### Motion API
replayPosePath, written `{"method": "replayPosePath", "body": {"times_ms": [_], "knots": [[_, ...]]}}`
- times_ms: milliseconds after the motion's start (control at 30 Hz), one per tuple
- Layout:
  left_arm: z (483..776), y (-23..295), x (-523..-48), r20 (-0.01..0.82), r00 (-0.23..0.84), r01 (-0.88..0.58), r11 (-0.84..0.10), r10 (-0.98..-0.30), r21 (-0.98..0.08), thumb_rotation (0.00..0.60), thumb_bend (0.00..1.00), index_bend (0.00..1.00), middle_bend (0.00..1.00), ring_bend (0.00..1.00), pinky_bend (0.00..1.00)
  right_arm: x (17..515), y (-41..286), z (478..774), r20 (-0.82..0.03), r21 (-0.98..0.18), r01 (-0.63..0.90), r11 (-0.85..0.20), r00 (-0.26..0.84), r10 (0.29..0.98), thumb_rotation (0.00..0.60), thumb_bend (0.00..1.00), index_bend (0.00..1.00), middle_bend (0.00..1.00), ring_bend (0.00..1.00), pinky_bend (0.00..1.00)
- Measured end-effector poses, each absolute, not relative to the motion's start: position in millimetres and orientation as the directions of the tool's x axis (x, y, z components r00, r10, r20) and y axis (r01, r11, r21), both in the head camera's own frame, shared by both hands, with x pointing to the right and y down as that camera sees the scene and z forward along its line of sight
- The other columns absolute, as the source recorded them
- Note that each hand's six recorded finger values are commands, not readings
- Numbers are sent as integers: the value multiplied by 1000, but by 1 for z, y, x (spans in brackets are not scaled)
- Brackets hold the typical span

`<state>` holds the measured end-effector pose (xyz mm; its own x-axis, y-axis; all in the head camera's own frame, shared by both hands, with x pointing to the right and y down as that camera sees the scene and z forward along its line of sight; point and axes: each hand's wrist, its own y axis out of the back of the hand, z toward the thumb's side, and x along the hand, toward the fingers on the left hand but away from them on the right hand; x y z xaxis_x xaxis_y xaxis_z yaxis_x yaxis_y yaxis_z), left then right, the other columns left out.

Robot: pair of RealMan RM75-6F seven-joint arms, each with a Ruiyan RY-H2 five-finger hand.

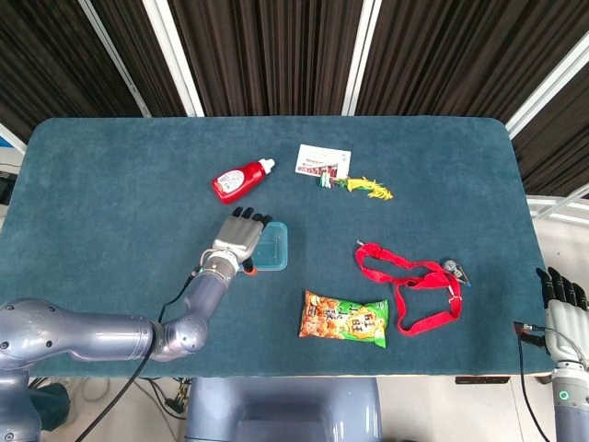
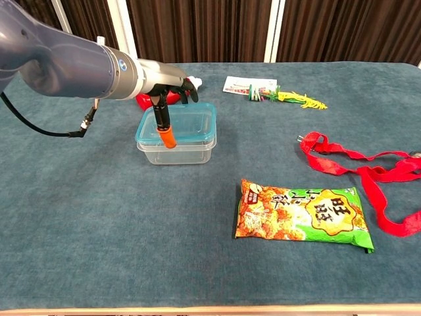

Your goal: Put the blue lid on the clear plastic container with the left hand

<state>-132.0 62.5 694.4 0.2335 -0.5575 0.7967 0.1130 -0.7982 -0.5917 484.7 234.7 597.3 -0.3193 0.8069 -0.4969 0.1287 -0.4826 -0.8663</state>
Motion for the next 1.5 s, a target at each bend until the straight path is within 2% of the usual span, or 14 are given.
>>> {"method": "replayPosePath", "body": {"times_ms": [1500], "knots": [[704,71,-134,788,241,154,-780,-566,-607,600,174,130,350,0,12,485,234,595,-495,-868,133,-479,-320,808,600,268,35,1,0,0]]}}
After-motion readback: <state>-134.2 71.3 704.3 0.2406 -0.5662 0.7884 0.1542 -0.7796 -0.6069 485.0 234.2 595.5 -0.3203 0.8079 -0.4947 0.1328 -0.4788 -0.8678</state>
